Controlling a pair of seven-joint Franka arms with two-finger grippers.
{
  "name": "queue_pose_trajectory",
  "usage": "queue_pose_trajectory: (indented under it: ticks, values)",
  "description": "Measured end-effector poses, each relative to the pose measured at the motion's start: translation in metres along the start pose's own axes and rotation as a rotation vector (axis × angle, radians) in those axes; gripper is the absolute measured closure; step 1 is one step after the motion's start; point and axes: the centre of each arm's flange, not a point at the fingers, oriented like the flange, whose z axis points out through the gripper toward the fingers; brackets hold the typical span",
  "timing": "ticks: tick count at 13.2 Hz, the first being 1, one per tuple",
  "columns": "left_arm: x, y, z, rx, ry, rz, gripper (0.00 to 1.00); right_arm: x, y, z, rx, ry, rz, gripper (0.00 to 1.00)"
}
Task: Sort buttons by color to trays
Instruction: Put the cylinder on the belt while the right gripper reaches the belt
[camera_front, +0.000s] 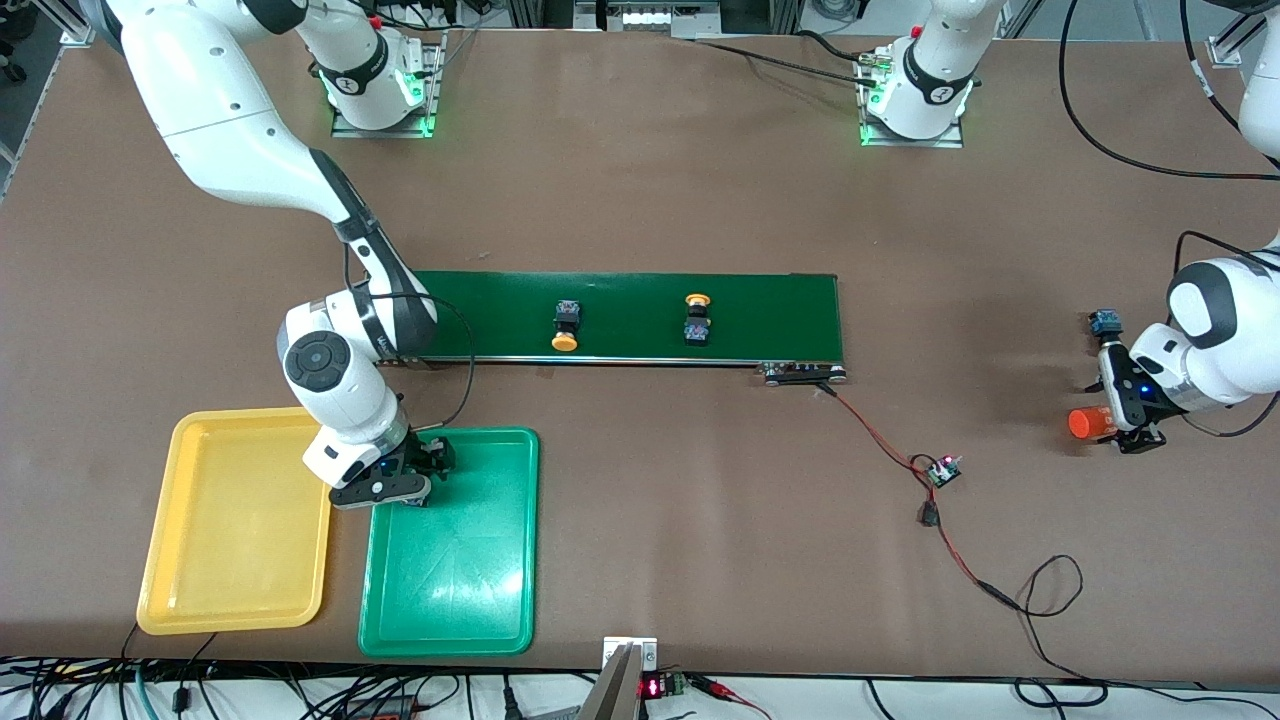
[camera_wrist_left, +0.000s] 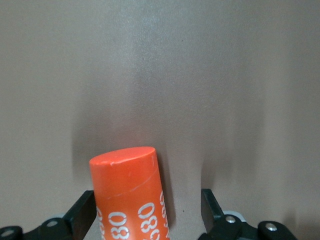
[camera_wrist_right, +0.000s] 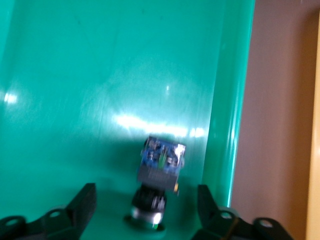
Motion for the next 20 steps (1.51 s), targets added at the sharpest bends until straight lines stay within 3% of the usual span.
queue_pose_trajectory:
  ticks: [2,4,8,11,13,15,17,20]
  values:
    - [-0.001,-0.001,-0.002,0.004,-0.002,0.019,0.23,0.001,-0.018,-0.061,0.02,-0.135,0.058,0.0]
    - [-0.001,-0.005,-0.008,0.016,-0.007,0.028,0.48,-0.004,-0.024,-0.157,0.028,-0.245,0.084,0.0]
    - [0.018,-0.015,-0.046,0.026,-0.036,-0.019,0.5,-0.051,0.0,-0.317,-0.03,-0.413,0.108,0.0]
    - [0.064,-0.006,-0.085,-0.061,-0.084,-0.174,0.5,-0.079,0.041,-0.348,-0.066,-0.542,0.171,0.0]
    - [0.102,0.002,-0.104,-0.089,-0.11,-0.273,0.5,-0.078,0.066,-0.343,-0.06,-0.561,0.214,0.0]
    - [0.142,0.007,-0.114,-0.087,-0.125,-0.281,0.5,-0.079,0.071,-0.342,-0.059,-0.565,0.222,0.0]
    - [0.191,0.009,-0.117,-0.088,-0.138,-0.192,0.5,-0.078,0.066,-0.342,-0.051,-0.557,0.216,0.0]
    - [0.286,0.018,-0.126,-0.074,-0.16,0.004,0.5,-0.07,0.034,-0.35,-0.033,-0.484,0.164,0.0]
